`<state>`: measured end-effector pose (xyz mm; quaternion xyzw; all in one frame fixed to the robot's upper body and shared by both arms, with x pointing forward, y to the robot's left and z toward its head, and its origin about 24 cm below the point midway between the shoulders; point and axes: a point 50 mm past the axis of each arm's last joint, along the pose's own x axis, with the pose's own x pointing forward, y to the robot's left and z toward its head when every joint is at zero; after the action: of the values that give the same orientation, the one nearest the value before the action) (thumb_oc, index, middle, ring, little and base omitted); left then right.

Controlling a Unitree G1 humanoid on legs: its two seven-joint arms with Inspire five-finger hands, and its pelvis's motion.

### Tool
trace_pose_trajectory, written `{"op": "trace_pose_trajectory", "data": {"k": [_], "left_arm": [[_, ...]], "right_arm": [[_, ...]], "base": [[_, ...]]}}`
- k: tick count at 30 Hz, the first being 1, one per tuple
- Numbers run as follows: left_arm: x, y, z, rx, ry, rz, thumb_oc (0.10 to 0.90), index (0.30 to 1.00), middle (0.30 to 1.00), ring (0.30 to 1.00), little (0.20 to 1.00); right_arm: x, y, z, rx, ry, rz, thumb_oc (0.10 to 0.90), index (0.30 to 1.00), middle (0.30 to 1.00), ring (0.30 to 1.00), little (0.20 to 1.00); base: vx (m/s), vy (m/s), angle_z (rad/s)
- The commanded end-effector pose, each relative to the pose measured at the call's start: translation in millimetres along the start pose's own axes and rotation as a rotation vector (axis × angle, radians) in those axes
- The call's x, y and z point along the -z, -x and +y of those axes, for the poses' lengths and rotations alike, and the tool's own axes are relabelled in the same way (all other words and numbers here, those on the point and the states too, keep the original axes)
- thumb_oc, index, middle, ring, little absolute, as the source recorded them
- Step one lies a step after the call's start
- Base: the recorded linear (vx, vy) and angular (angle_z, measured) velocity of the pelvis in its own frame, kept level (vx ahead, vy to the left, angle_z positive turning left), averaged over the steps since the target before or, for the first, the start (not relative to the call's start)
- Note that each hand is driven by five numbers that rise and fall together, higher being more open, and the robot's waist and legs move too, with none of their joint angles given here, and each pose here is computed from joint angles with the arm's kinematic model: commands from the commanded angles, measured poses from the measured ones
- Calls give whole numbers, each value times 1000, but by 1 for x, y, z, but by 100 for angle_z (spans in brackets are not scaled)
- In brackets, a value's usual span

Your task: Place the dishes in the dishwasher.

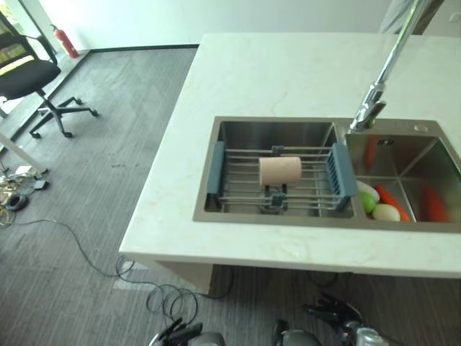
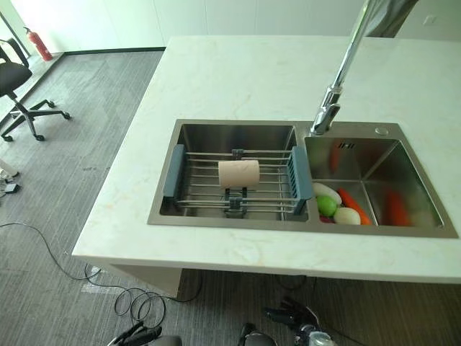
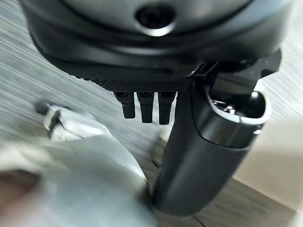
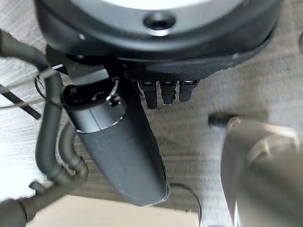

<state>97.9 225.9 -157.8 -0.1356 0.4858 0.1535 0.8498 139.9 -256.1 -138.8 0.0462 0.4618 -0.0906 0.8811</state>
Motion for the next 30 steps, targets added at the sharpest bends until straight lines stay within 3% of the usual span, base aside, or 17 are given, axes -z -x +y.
{"op": "trace_pose_trajectory", "data": {"k": [1, 15, 22, 30], "left_arm": [[-6, -3, -11, 28, -45, -23, 800, 900, 900, 900, 900], [8, 3, 15, -82, 4, 53, 800, 900, 900, 900, 900], [-5, 3, 26, -93, 15, 2, 800, 900, 900, 900, 900], [1, 2, 15, -129, 84, -11, 800, 900, 900, 900, 900]], "right_arm": [[-24, 1, -21, 59, 2, -85, 800, 900, 900, 900, 900], [-11, 1, -6, 18, 1, -74, 800, 900, 900, 900, 900], [-14, 0, -5, -12, 55, -69, 800, 900, 900, 900, 900], [-9, 0, -4, -17, 75, -33, 800, 900, 900, 900, 900]], "base": [[117, 19, 3], [94, 118, -10], [31, -230, 13], [18, -164, -17]]}}
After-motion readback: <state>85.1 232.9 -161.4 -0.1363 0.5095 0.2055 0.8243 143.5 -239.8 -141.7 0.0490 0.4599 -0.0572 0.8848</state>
